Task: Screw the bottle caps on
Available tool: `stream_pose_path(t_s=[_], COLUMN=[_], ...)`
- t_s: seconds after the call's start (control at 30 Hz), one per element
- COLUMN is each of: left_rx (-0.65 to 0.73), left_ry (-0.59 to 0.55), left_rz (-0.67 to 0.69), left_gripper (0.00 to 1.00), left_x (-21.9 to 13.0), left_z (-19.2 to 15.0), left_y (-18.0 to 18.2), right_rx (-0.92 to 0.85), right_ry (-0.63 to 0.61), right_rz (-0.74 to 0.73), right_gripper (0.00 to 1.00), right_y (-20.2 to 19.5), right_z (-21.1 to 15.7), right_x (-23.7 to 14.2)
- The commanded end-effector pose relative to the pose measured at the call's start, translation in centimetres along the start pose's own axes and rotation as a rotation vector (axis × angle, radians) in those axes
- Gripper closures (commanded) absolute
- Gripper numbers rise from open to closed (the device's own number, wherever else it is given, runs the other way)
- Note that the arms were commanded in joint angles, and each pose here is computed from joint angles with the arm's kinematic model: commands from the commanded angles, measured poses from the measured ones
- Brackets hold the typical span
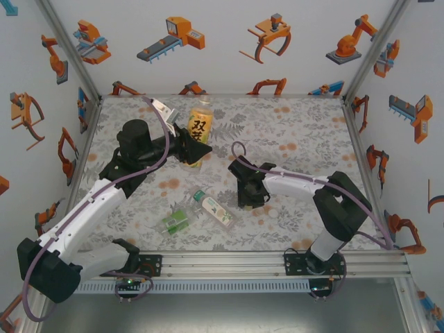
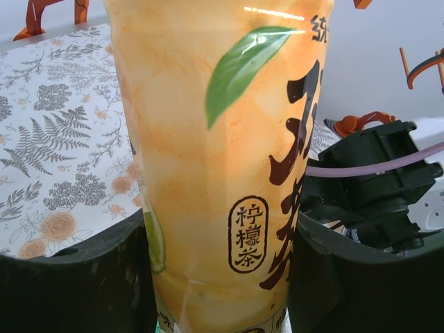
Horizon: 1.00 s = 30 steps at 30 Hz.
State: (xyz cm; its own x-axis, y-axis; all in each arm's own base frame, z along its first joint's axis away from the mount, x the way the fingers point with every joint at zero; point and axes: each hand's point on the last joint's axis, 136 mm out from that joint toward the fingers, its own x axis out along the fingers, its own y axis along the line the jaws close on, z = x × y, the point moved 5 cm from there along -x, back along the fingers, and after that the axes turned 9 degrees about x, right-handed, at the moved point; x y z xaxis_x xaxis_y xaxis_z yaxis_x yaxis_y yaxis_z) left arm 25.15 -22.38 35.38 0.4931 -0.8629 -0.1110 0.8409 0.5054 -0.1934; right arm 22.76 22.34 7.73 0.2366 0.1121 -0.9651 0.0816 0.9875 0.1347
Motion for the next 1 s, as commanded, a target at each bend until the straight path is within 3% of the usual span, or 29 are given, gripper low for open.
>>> stream_pose_path(t_s=[0.0,0.2,0.67,0.97], left_rx=[-0.017,-0.028,-0.049,-0.061], left_ry=[-0.013,-0.002,-0.006,-0.003], left_rz=[0.005,0.013,0.037,0.057], left_gripper=[0.96,0.96,0.95,0.94], left_x=[0.1,0.0,-0.4,-0.5], left_z=[0.1,-0.2,-0.5,-1.0], left_y=[0.2,0.3,0.4,0.7], right_rx=[0.012,-0.002,0.039,-0.004], right_ry=[0.004,-0.016,-0.027,0.039], right_rz=[0.003,0.005,0.02,0.048], right_gripper=[0.58,0.61,0.61,0.6], right_y=[0.2,0.5,-1.3,-0.1], right_z=[0.1,0.8,8.3,4.4], right_x=[0.3,-0.1,-0.5,-1.7])
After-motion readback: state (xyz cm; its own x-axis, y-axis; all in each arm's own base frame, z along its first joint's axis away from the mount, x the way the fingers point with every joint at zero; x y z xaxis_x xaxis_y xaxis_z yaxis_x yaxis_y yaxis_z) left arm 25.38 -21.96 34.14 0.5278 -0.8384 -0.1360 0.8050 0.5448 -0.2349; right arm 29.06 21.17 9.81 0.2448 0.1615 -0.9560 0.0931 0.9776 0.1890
